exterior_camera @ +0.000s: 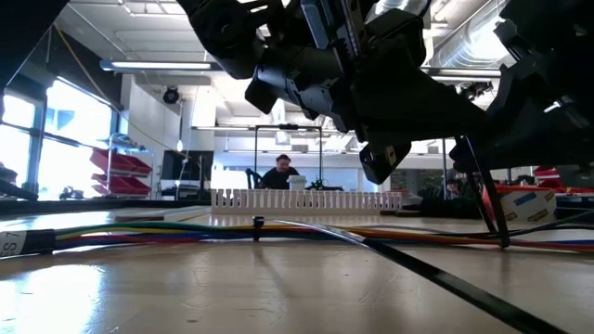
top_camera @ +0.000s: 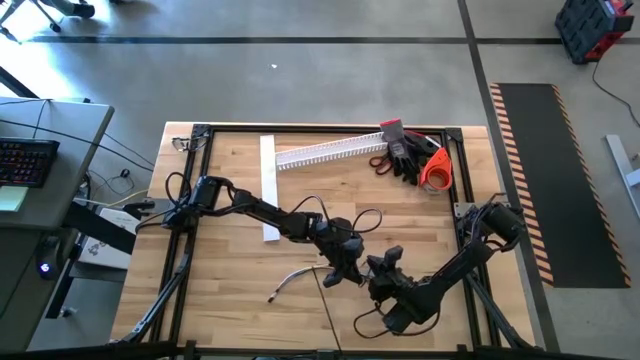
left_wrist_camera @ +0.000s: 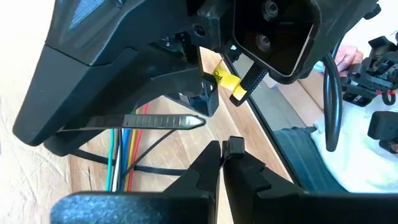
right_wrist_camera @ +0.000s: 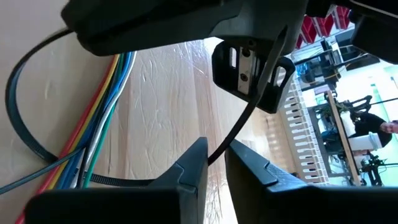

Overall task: Ziptie cables
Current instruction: Wrap the cable wires with the black zip tie

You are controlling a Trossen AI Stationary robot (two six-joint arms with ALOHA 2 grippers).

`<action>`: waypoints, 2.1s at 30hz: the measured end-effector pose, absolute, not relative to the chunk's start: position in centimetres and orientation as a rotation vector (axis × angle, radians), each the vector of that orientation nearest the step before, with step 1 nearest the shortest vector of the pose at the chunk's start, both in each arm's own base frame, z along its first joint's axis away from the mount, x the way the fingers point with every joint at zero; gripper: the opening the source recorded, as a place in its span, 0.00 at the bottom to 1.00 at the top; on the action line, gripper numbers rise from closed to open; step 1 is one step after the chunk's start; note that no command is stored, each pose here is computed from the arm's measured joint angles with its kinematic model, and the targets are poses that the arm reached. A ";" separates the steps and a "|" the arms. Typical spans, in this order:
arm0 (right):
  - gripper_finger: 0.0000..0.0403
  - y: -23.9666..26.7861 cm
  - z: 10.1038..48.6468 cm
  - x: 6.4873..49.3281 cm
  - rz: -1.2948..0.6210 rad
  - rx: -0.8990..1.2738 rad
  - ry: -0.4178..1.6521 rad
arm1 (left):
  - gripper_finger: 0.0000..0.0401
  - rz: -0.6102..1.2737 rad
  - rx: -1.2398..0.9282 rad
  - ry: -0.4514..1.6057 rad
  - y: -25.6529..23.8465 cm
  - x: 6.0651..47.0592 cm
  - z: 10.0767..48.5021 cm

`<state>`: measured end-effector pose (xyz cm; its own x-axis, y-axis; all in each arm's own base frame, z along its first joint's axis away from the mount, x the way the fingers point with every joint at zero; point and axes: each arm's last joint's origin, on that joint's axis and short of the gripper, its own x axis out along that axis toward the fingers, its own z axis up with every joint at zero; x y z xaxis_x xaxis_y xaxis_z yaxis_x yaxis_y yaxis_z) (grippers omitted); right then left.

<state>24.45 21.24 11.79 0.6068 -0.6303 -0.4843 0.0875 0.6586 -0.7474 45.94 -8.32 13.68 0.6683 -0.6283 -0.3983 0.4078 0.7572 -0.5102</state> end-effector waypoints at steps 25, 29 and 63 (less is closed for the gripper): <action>0.00 21.2 11.9 24.6 -0.453 -0.837 0.810 | 0.00 -0.609 -0.395 0.608 -8.5 45.8 13.5; 0.00 21.4 11.9 24.8 -0.438 -0.837 0.799 | 0.00 -0.608 -0.395 0.607 -8.5 45.8 13.6; 0.00 24.3 14.1 26.2 -0.328 -1.040 0.720 | 0.00 -0.621 -0.404 0.606 -8.1 45.9 13.6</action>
<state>26.23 24.26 14.14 0.7291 -0.5663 -0.3843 -0.0817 0.4855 -0.8704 45.89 -8.05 13.58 0.6511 -0.6439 -0.4018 0.4173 0.7459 -0.5191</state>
